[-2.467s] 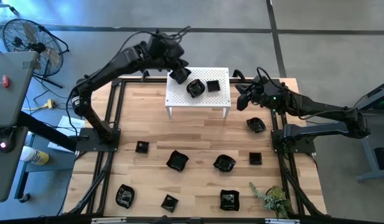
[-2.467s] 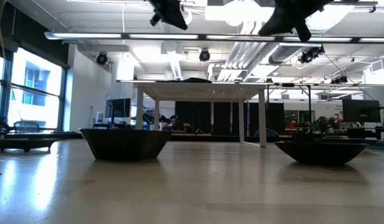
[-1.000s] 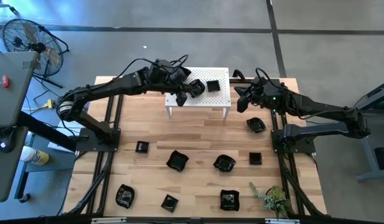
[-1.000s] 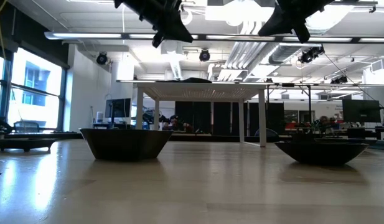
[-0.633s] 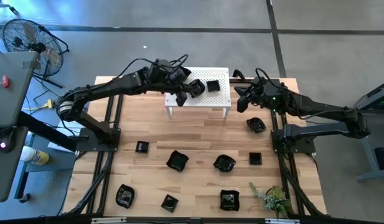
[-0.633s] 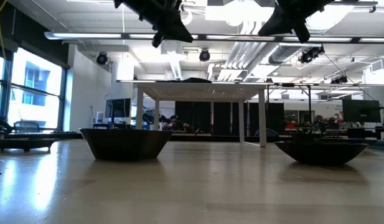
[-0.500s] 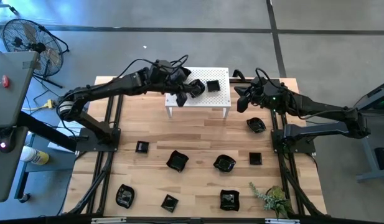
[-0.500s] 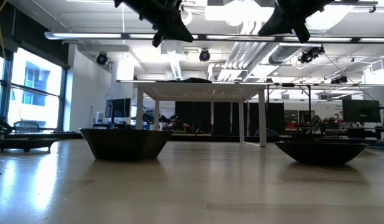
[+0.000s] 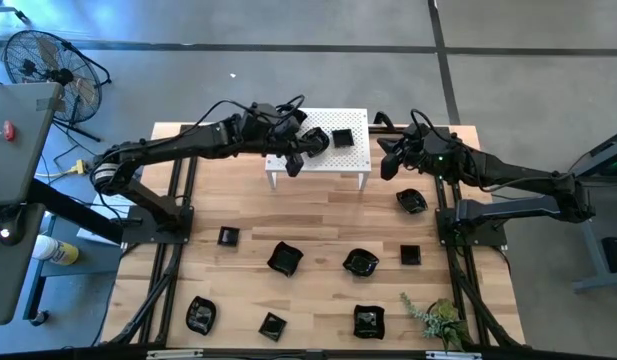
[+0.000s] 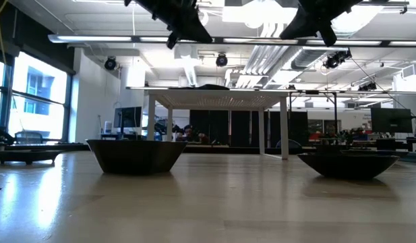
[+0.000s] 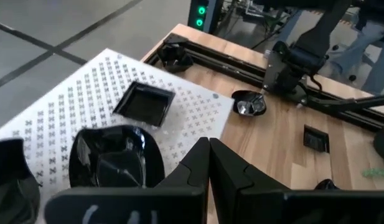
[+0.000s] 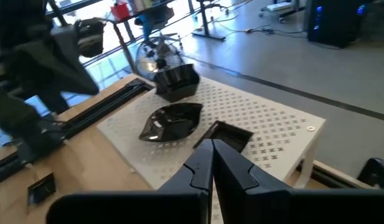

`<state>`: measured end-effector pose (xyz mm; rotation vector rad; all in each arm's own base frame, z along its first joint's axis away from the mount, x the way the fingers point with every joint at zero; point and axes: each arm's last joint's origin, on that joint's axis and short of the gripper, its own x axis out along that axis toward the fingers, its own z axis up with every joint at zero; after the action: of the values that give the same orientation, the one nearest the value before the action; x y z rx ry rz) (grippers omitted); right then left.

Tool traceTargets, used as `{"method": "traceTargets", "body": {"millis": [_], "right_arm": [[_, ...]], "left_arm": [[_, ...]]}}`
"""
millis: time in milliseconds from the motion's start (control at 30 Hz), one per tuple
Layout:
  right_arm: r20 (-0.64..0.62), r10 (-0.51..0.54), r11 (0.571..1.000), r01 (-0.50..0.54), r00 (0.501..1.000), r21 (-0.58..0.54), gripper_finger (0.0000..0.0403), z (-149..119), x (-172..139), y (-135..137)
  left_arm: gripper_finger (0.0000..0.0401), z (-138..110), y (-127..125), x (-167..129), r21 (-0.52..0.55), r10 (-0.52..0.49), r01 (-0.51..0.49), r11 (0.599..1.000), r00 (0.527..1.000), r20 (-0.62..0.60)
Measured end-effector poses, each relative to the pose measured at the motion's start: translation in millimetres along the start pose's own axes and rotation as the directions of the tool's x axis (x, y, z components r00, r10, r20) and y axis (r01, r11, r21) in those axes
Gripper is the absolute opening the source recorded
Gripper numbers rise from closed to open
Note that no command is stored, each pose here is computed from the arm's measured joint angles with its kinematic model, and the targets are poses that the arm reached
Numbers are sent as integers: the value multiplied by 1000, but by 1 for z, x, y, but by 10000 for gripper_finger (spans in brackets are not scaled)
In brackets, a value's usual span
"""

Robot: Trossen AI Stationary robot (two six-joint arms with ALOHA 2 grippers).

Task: Pick & Place Mini shaped plates
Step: Stack the black leaf shaped plate on top of the black leaf shaped plate on the shelf

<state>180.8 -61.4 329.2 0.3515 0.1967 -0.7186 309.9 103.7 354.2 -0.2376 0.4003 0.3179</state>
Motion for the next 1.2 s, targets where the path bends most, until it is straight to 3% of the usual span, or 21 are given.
{"method": "traceTargets", "body": {"millis": [233,467,700,1000,1100,1200], "right_arm": [[14,-35,999,35,999,34,4,0,0,-1],[-12,-28,992,30,1000,122,6,2,-2,-1],[-150,-107,971,136,983,198,20,4,-13,-6],[-405,-212,924,317,889,213,73,1,-39,-17],[-481,-202,922,331,853,200,95,-5,-42,-19],[-563,-121,939,278,817,201,110,-11,-42,-18]], "left_arm": [[1,-31,4,-24,-33,-2,3,999,999,35],[1,-55,11,-55,-23,72,-70,997,994,82],[1,-71,13,-78,-26,89,-86,996,990,110],[1,-81,15,-84,-27,95,-93,995,989,110],[1,-82,13,-84,-8,36,-35,999,995,97],[1,-80,12,-84,2,6,-6,1000,993,116]]}}
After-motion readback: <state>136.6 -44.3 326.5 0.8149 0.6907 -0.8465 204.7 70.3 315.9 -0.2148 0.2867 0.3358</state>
